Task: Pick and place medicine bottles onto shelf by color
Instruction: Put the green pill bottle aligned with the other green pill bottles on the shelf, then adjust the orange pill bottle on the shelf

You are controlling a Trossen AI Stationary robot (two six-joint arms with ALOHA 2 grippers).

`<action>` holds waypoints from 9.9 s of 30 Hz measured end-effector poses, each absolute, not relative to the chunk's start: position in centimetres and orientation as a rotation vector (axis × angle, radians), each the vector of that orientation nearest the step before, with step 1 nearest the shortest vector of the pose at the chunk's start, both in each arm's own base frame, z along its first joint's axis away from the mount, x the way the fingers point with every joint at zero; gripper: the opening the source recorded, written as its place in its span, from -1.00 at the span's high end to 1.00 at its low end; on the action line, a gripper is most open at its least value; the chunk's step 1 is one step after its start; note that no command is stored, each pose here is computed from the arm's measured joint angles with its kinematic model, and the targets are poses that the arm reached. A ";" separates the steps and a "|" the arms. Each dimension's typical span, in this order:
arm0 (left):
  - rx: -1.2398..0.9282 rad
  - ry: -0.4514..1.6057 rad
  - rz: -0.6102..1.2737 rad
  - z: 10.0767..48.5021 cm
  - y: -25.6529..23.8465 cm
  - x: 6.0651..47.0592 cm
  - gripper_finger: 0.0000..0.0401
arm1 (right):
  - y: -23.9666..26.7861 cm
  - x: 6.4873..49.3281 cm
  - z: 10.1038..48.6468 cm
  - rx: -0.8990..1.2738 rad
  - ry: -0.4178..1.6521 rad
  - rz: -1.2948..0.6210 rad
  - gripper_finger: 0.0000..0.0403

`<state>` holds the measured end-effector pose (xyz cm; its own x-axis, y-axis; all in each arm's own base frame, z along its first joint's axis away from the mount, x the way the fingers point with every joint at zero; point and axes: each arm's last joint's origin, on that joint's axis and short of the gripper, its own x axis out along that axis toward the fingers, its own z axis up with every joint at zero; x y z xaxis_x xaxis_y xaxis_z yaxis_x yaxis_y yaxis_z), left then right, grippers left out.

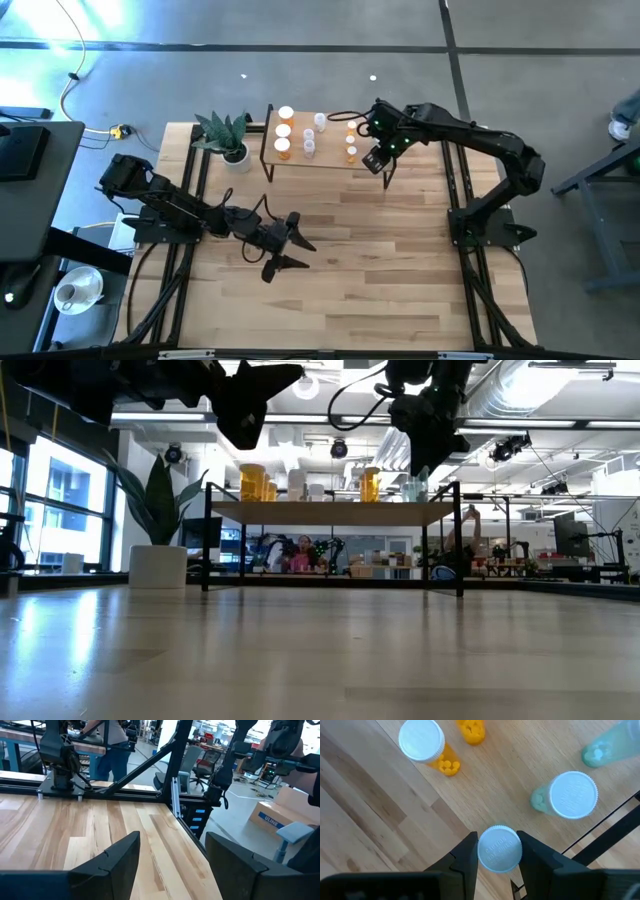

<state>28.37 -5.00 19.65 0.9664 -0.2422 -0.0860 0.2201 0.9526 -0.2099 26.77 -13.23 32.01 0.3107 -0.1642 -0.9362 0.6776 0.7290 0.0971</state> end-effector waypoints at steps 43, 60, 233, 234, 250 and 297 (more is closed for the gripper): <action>-0.098 0.255 -0.018 18.7 -3.2 28.0 -0.07 | -8.9 27.1 39.0 0.389 0.573 -0.459 0.17; -0.161 0.290 -0.062 18.4 -5.4 27.6 -0.07 | -10.9 30.3 34.3 0.446 0.762 -0.570 0.17; 0.191 -0.185 0.221 25.4 -1.1 29.9 -0.07 | -1.4 38.0 41.9 -0.125 0.526 0.661 0.44; 0.201 -0.186 0.223 25.5 -1.1 30.0 -0.07 | -1.4 38.0 41.9 -0.116 0.524 0.657 0.44; 0.268 -0.193 0.243 26.1 -1.1 30.2 0.06 | -1.5 38.2 42.1 -0.072 0.522 0.639 0.44; -0.080 0.291 0.302 20.9 -0.9 29.9 0.50 | -2.7 38.3 36.1 -0.143 0.840 0.417 0.00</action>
<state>29.89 -0.88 20.93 0.9136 0.2811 -0.2938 -0.3039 0.9521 -0.0341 38.28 -2.69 36.14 0.5924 0.3016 -0.7471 -0.4127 0.9100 0.0401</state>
